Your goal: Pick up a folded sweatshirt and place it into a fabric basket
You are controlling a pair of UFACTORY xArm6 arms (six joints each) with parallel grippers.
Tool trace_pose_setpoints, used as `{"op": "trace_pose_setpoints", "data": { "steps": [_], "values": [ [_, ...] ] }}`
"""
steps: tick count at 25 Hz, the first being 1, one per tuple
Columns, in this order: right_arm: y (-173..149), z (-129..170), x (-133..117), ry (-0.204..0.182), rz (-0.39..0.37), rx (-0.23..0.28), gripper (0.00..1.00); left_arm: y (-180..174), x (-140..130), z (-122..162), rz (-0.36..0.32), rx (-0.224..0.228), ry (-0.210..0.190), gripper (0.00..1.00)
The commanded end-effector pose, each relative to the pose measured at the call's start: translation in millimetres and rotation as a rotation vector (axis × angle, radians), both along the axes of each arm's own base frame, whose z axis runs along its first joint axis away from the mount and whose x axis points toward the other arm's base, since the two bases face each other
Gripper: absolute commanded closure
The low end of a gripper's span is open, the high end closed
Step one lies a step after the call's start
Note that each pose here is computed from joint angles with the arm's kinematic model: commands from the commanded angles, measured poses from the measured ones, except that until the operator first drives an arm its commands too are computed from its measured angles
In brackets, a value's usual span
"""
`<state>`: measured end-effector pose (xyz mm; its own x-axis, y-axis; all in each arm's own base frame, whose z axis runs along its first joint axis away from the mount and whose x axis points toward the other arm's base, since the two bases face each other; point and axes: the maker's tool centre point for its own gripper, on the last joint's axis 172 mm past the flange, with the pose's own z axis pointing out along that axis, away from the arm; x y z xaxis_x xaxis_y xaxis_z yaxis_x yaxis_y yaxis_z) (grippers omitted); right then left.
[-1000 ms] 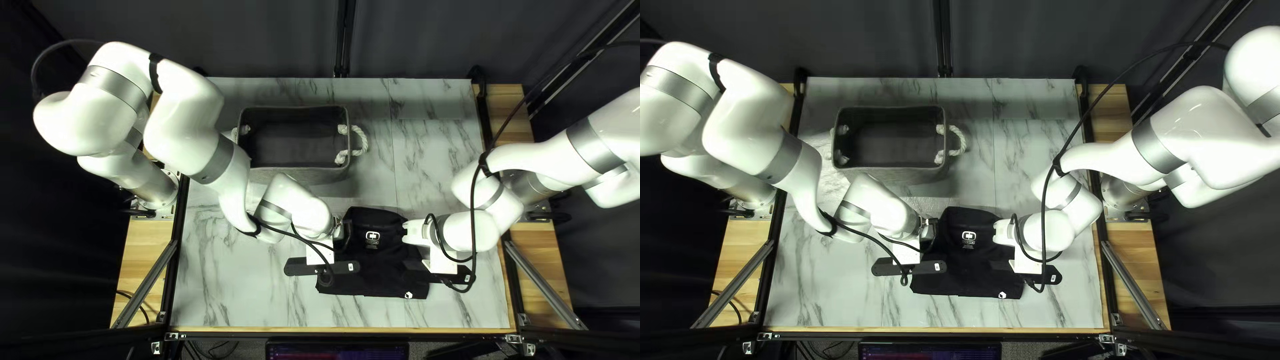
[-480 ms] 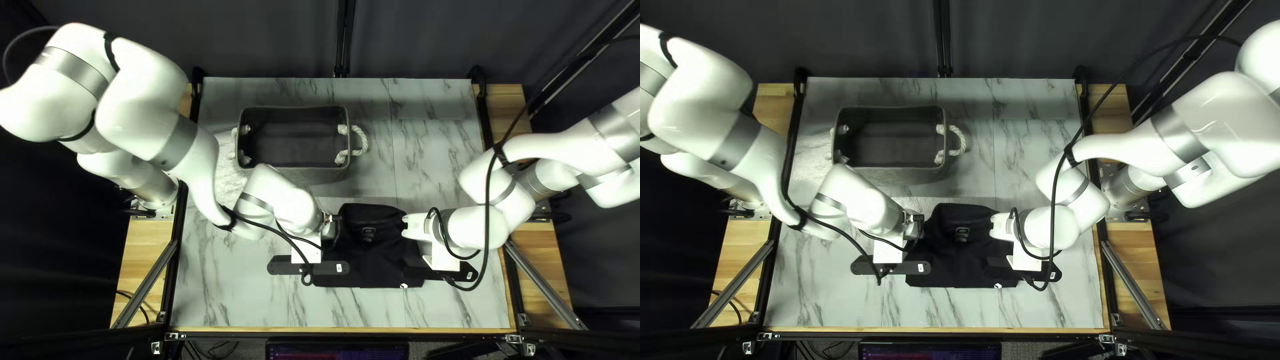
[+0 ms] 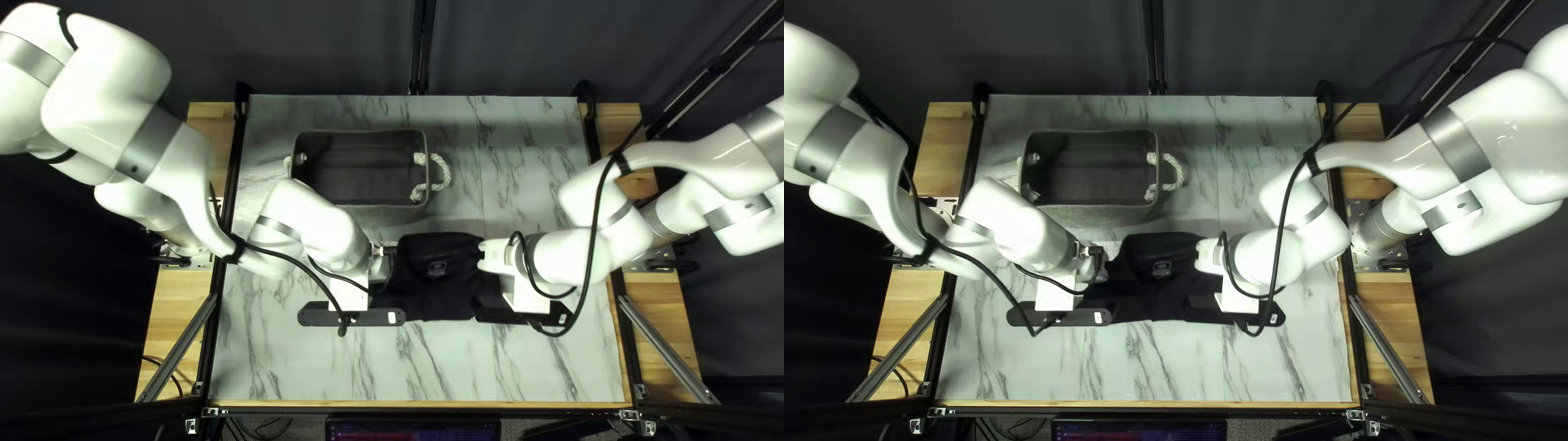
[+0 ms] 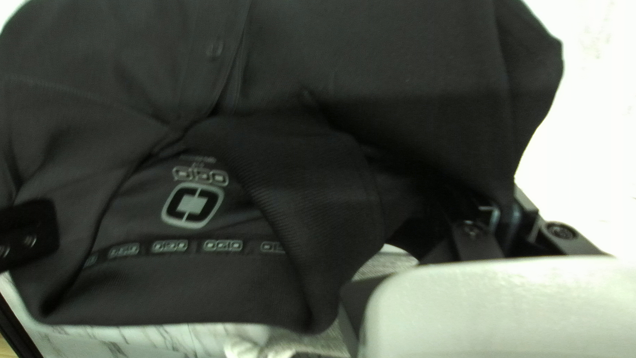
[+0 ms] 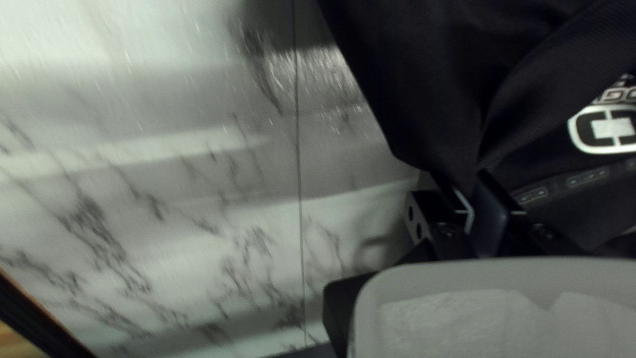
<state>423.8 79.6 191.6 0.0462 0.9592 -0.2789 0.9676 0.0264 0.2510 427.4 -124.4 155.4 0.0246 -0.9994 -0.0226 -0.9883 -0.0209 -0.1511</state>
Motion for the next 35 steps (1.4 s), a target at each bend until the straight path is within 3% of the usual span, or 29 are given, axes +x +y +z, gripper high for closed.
{"op": "trace_pose_setpoints", "data": {
  "steps": [1, 7, 17, 27, 31, 35],
  "values": [
    [-31.3, 27.6, 11.4, 0.008, -0.012, -0.026, 1.00, 17.3, -6.5, 15.9, 0.011, 0.020, -0.014, 1.00],
    [-66.9, 47.3, 39.1, 0.024, -0.027, -0.046, 1.00, 61.5, -27.2, 43.0, 0.021, 0.048, -0.029, 1.00],
    [-152.0, 78.0, 88.0, 0.002, -0.015, -0.071, 1.00, 150.7, -69.8, 74.9, 0.040, 0.083, -0.065, 1.00],
    [-226.2, 89.5, 140.5, -0.027, 0.010, -0.077, 1.00, 229.7, -118.1, 85.0, 0.032, 0.093, -0.116, 1.00],
    [-237.2, 78.3, 160.6, -0.035, 0.019, -0.070, 1.00, 245.2, -141.0, 83.3, 0.030, 0.095, -0.134, 1.00],
    [-243.7, 64.3, 180.9, -0.034, 0.015, -0.063, 1.00, 246.6, -155.2, 64.3, 0.036, 0.089, -0.136, 1.00]
  ]
}}
